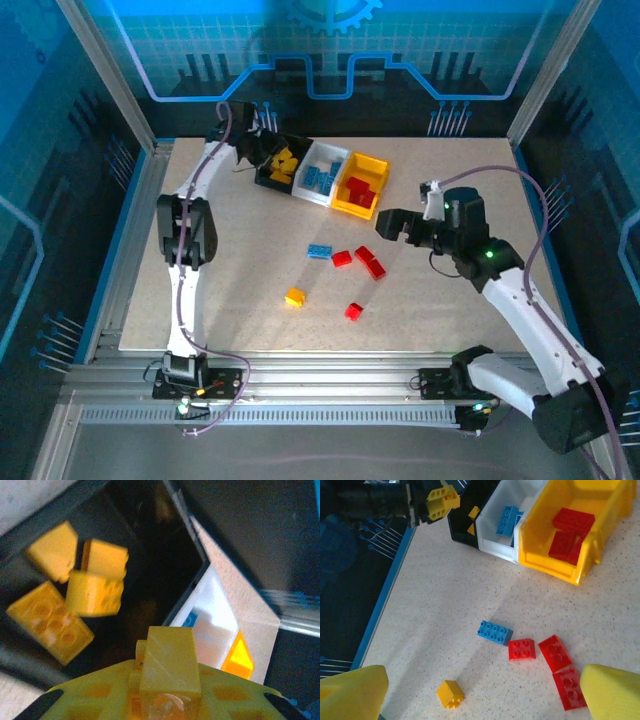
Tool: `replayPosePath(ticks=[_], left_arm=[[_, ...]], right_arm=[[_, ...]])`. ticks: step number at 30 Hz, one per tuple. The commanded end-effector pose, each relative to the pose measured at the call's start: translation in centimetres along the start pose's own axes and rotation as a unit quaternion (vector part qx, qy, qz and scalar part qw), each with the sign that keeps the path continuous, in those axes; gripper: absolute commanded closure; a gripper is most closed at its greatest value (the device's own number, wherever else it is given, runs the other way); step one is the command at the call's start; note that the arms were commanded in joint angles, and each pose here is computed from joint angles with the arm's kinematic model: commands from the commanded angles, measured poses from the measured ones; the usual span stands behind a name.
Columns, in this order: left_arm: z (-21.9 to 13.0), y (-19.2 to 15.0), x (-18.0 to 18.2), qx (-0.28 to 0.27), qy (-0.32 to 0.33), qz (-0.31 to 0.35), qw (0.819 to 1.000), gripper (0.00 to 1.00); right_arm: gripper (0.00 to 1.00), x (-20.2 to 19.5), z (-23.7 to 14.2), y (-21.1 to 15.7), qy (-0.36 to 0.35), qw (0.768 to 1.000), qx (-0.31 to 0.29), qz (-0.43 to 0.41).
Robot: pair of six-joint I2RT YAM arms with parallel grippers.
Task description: Sort the legos into containers by color
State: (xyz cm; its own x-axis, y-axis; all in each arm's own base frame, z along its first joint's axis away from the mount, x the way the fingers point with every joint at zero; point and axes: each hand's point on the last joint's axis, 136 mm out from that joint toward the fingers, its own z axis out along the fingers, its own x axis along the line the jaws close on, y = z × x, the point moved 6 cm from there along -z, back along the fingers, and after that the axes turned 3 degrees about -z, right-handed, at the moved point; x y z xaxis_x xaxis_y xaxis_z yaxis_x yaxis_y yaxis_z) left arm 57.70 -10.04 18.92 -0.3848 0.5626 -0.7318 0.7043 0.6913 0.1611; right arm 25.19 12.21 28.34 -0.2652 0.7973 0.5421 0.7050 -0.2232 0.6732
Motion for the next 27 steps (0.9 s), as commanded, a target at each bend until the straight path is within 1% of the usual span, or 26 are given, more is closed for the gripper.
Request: replayPosePath(ticks=[1, 2, 5, 6, 9, 13, 16, 17, 19, 22, 25, 27], left_arm=[[0.5, 1.3, -1.0, -0.014, -0.004, -0.013, 1.0, 0.69], [1.0, 1.6, -0.9, -0.016, -0.006, -0.016, 1.0, 0.65], [2.2, 2.0, -0.4, -0.016, -0.011, -0.029, 0.999, 0.55], [2.4, 2.0, -0.3, -0.016, -0.012, -0.031, 0.999, 0.5], [2.3, 1.9, -0.2, -0.015, -0.008, -0.028, 0.999, 0.42], [0.5, 1.4, -1.0, -0.011, -0.009, -0.012, 1.0, 0.37], [-2.3, -0.1, -1.4, -0.003, 0.006, 0.027, 1.0, 0.32], [-3.4, -0.9, -1.4, 0.002, 0.015, 0.048, 0.999, 0.3], [-5.8, -3.0, -1.2, 0.017, 0.036, 0.094, 0.995, 0.28], [-9.4, -7.3, 0.1, 0.054, 0.088, 0.178, 0.979, 0.25], [-12.1, -12.8, 2.4, 0.107, 0.135, 0.255, 0.952, 0.24], [-13.2, -17.0, 4.1, 0.147, 0.157, 0.303, 0.928, 0.23]], right_arm=[[0.0, -0.8, -1.1, -1.7, -0.024, 0.999, 0.009, 0.032], [0.0, -0.6, -1.4, -1.8, -0.019, 0.999, 0.005, 0.033], [0.0, -0.9, -1.3, -2.9, -0.015, 0.999, 0.017, 0.038], [0.0, -1.0, -1.2, -3.1, -0.018, 0.999, 0.024, 0.039], [0.0, -0.8, -0.8, -3.4, -0.015, 0.998, 0.046, 0.03], [0.0, -0.9, 0.0, -3.6, -0.017, 0.998, 0.063, 0.024], [0.0, -1.1, 1.1, -4.1, -0.015, 0.996, 0.086, 0.019], [0.0, -1.2, 1.6, -4.4, -0.018, 0.995, 0.097, 0.016], [0.0, -0.7, 2.0, -3.8, -0.013, 0.995, 0.103, 0.001], [0.0, -0.9, 3.1, -4.1, -0.019, 0.991, 0.131, -0.014], [0.0, -1.0, 4.2, -4.2, -0.013, 0.988, 0.153, -0.024], [0.0, -0.9, 4.9, -4.2, -0.006, 0.986, 0.163, -0.028]])
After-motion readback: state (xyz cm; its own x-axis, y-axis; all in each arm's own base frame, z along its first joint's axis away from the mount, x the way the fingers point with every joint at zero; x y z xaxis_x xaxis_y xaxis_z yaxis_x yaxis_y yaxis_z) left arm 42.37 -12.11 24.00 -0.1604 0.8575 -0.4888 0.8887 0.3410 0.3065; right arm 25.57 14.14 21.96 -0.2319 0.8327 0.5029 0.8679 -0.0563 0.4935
